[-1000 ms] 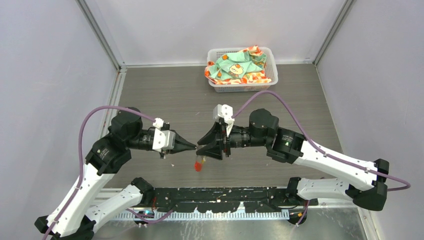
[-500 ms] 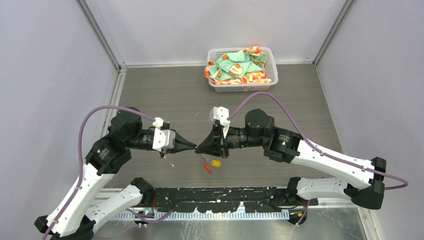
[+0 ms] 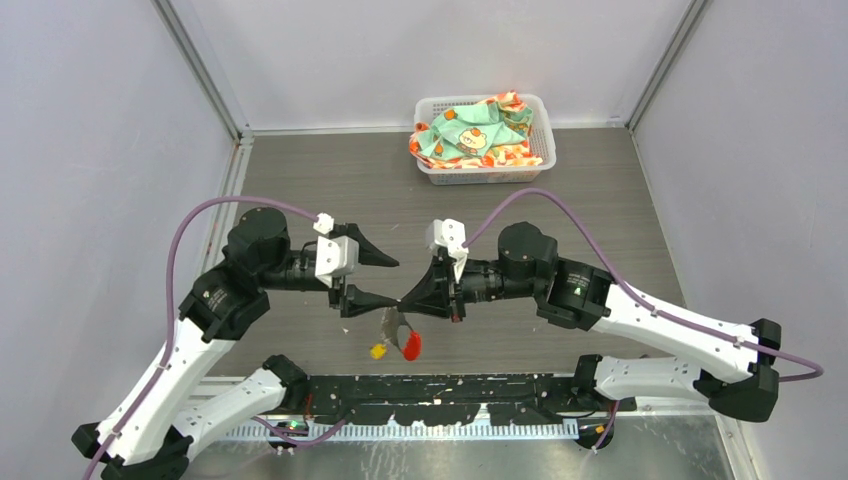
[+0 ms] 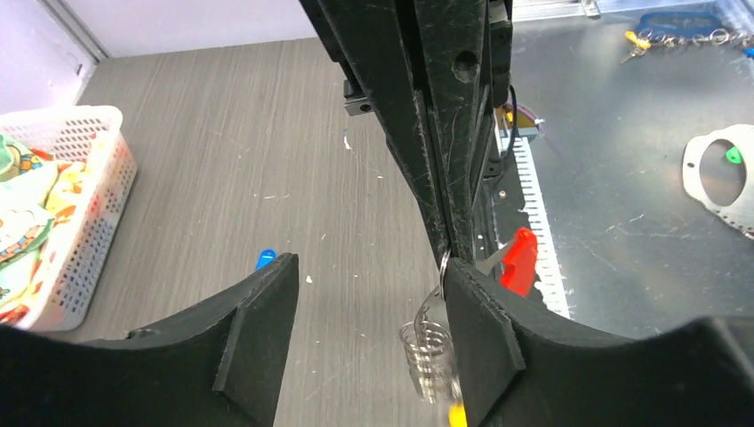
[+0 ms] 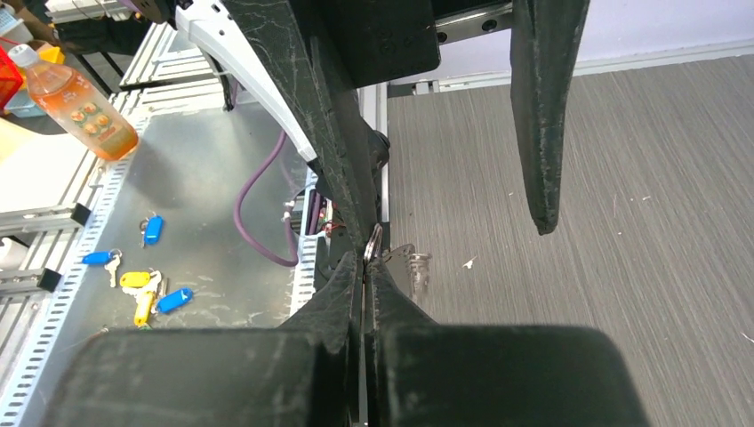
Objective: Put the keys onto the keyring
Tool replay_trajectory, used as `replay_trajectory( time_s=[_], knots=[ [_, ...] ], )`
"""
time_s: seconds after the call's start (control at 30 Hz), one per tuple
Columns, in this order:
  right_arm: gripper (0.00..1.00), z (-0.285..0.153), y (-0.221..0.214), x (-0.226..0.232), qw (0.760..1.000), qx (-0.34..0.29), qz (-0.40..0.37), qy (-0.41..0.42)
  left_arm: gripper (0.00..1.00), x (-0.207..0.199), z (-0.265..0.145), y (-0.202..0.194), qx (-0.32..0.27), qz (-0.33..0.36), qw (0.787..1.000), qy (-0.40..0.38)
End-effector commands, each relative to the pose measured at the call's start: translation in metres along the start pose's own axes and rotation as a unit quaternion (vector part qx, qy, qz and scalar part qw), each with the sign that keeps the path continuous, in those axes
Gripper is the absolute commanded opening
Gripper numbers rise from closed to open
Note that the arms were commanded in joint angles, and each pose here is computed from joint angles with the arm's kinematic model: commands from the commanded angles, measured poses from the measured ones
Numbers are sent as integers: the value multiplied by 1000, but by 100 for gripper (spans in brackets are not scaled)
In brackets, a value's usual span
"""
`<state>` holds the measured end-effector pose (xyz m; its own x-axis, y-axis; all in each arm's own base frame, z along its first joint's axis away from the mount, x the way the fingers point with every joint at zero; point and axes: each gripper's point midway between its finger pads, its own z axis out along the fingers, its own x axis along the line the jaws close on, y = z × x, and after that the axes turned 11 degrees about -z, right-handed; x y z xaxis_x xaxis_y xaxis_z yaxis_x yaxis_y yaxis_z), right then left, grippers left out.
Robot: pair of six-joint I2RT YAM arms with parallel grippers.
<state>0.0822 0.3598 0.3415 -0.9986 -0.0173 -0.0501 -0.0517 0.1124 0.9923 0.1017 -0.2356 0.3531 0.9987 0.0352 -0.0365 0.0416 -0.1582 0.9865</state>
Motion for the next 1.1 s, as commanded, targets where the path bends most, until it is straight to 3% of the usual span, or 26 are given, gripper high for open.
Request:
replay_trajectory(
  time_s=[0.0, 0.17, 0.23, 0.37, 0.5, 0.6, 0.73, 0.9, 1.07],
  knots=[
    [1, -15, 42, -11, 996, -74, -36, -41, 63, -12, -2, 10, -14, -33, 999, -15],
    [1, -24, 42, -7, 996, -76, -35, -44, 65, -14, -5, 5, -10, -49, 999, -6],
    [1, -27, 40, -5, 996, -70, -35, -41, 71, -15, -6, 4, -6, -56, 998, -4],
    [1, -31, 38, -2, 997, -57, -48, -35, 93, -23, -8, -6, 15, -68, 997, -19],
    [1, -35, 36, -1, 996, -42, -70, -32, 96, -26, -9, -18, 32, -62, 997, -28],
    [1, -38, 36, 0, 995, -34, -89, -26, 92, -26, -10, -24, 32, -33, 999, -30],
    [1, -41, 36, 3, 993, -30, -114, -19, 73, -22, -9, -26, 31, 2, 999, -31],
    [1, -40, 36, 4, 989, -26, -146, -9, 51, -20, -1, -16, 19, -11, 999, -47],
    [1, -34, 34, -3, 984, -4, -177, -15, 42, -18, 8, -6, 3, -30, 997, -64]
  ],
)
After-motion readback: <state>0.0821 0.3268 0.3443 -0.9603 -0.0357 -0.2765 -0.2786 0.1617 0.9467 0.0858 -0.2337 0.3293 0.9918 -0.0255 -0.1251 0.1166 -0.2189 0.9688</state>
